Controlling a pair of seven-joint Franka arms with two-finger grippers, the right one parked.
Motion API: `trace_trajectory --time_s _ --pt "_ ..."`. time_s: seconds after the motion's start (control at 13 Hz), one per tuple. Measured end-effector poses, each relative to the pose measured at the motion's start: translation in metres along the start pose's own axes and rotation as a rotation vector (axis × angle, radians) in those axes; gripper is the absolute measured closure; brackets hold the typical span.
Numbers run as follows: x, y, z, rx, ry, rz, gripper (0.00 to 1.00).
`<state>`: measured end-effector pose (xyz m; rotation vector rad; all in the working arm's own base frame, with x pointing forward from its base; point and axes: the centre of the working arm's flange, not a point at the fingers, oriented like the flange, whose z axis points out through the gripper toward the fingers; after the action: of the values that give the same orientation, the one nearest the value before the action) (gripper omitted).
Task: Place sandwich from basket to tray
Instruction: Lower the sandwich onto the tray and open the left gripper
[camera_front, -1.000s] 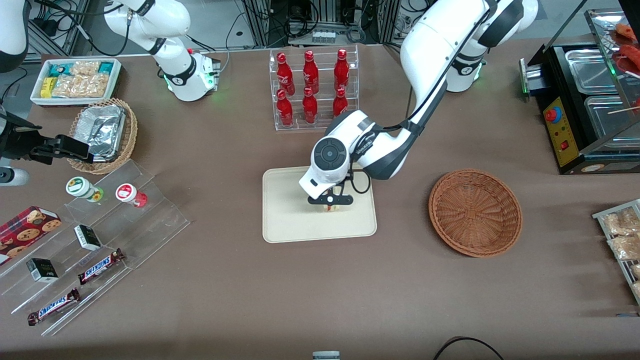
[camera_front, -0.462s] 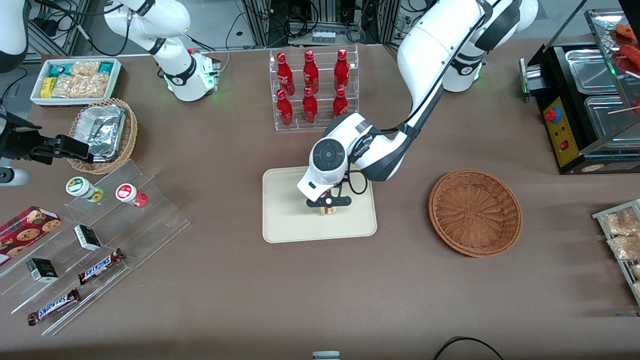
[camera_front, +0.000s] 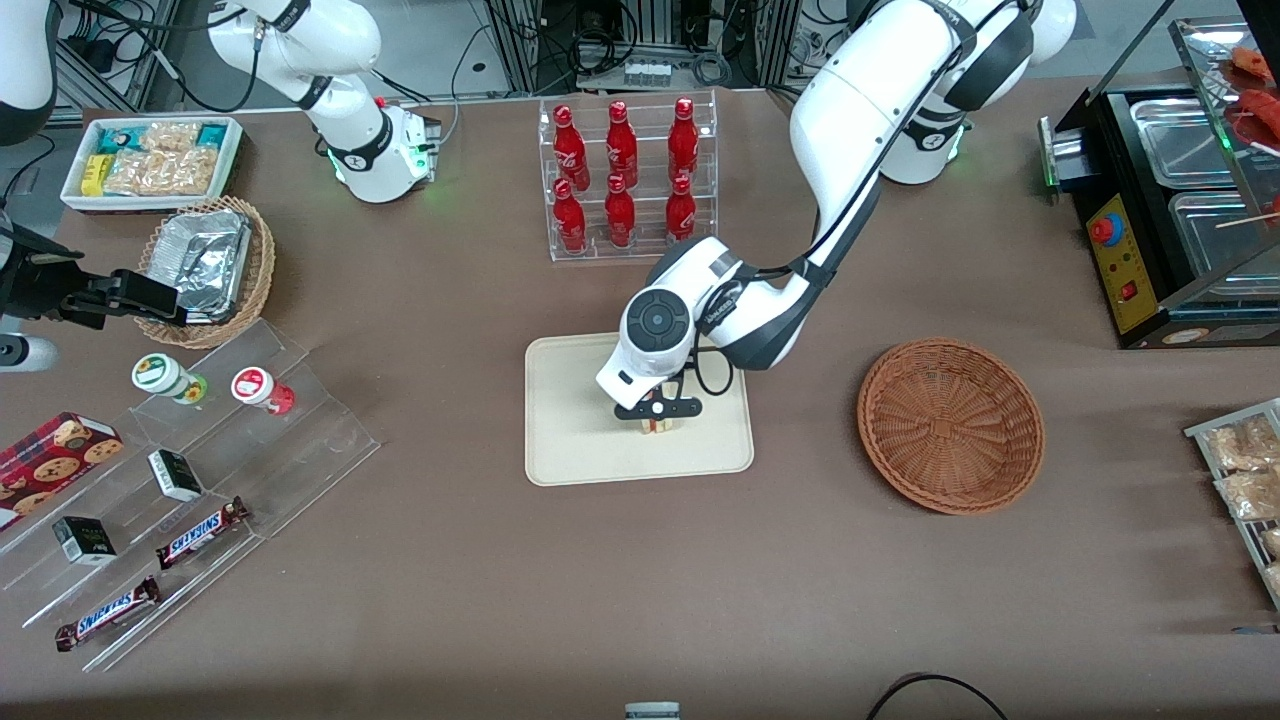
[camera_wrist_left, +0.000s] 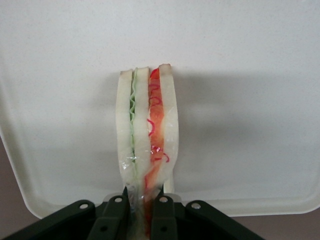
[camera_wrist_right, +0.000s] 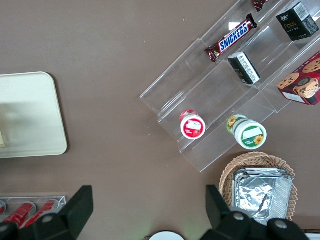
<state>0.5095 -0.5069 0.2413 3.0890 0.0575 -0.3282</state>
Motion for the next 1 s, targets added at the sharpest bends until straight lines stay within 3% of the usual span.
trace_trajectory --time_s 0.54,0.69,1.0 --pt "0.0033 0.0018 0.0036 -0.019 0.016 -0.016 0.84" --pt "0.0035 0.0015 0.0057 -0.017 0.014 -0.02 0.79" --pt "0.0037 0.0016 0.0061 -0.018 0.014 -0.021 0.41"
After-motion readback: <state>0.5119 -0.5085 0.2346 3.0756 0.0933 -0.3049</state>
